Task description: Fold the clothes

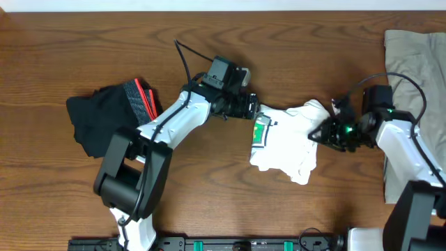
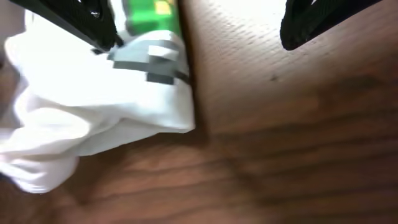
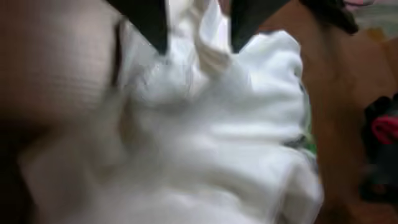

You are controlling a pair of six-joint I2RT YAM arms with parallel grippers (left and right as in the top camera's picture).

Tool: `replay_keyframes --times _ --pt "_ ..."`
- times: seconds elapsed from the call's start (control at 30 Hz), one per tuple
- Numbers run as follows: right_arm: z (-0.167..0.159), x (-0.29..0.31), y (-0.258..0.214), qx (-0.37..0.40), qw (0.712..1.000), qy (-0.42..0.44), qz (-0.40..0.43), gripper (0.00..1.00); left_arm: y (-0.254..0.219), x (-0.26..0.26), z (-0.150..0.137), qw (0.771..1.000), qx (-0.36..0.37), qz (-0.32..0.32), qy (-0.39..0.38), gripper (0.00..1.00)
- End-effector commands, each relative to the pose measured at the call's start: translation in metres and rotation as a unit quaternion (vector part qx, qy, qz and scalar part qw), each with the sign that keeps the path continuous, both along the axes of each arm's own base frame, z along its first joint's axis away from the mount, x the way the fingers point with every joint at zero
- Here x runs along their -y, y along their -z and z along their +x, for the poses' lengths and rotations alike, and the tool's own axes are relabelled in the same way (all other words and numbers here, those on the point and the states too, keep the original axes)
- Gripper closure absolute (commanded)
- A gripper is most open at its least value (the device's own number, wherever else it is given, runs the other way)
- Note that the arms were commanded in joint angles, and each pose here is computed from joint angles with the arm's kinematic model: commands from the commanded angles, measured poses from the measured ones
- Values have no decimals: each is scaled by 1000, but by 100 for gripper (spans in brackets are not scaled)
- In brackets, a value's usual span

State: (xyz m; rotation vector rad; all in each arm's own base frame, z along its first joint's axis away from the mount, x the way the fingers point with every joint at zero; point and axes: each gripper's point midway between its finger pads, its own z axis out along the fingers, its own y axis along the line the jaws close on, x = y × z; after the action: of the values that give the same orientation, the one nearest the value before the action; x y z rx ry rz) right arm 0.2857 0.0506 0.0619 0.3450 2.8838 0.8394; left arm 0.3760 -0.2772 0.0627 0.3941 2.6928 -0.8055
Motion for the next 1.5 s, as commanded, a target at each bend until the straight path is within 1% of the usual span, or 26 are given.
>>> replay_keyframes --times 0.0,0.03,0.1,0.17,0.2,0.23,0.27,0.3,0.4,0.5,0.57,0.6,0.67,0.73,0.8,0.87,1.07,1.2,1.33,1.37,1.4,1.47 --pt "-9 39 13 -55 989 85 -111 78 -14 -2 -1 1000 0 -7 3 14" --pt "-11 49 16 -64 983 102 -136 78 -16 -5 -1 1000 -2 -6 -1 14" --pt "-6 51 16 -50 984 93 -143 76 -20 -10 -4 1000 -11 -10 -2 14" --pt "0 41 12 -26 991 63 -118 60 -22 -9 -12 999 -30 -22 5 13" --pt "2 37 11 -18 992 57 -108 50 -21 -9 -16 999 -39 -21 7 13" --pt "4 35 10 -12 993 52 -101 43 -16 -9 -20 999 -49 -16 8 13" --pt "7 34 9 -5 994 49 -99 38 -12 -7 -25 998 -57 -12 12 11" --pt "8 33 9 -1 994 47 -98 38 -8 -5 -28 998 -63 -10 15 10" --pt "11 29 8 9 995 39 -94 48 3 5 -38 997 -74 -3 31 8" --pt "18 11 6 39 997 10 -64 62 16 17 -52 995 -88 6 50 7" --pt "20 -3 8 56 997 -8 -47 78 25 24 -59 993 -99 12 58 7" --pt "21 -14 8 69 997 -22 -29 90 31 28 -64 992 -107 14 58 7" --pt "21 -26 12 85 995 -40 -17 99 38 31 -68 991 -119 17 55 7" --pt "18 -25 22 83 995 -35 -33 99 42 33 -70 990 -126 19 51 7" --pt "12 -7 40 49 995 16 -90 99 44 34 -70 990 -131 18 43 7" --pt "6 6 52 32 990 46 -126 99 43 37 -68 990 -133 13 35 7" --pt "-3 9 62 27 990 47 -133 99 34 57 -72 989 -139 -26 42 7" --pt "-6 9 65 22 990 49 -134 99 30 71 -76 989 -136 -37 45 9" --pt "-6 9 66 22 990 49 -134 99 25 86 -87 987 -136 -53 69 20" --pt "-6 9 66 22 990 49 -134 99 24 89 -91 986 -135 -56 76 25" --pt "-6 9 66 22 990 49 -134 99 24 92 -94 986 -135 -57 80 32" --pt "-7 9 66 22 990 49 -134 99 24 96 -100 985 -137 -54 88 49"
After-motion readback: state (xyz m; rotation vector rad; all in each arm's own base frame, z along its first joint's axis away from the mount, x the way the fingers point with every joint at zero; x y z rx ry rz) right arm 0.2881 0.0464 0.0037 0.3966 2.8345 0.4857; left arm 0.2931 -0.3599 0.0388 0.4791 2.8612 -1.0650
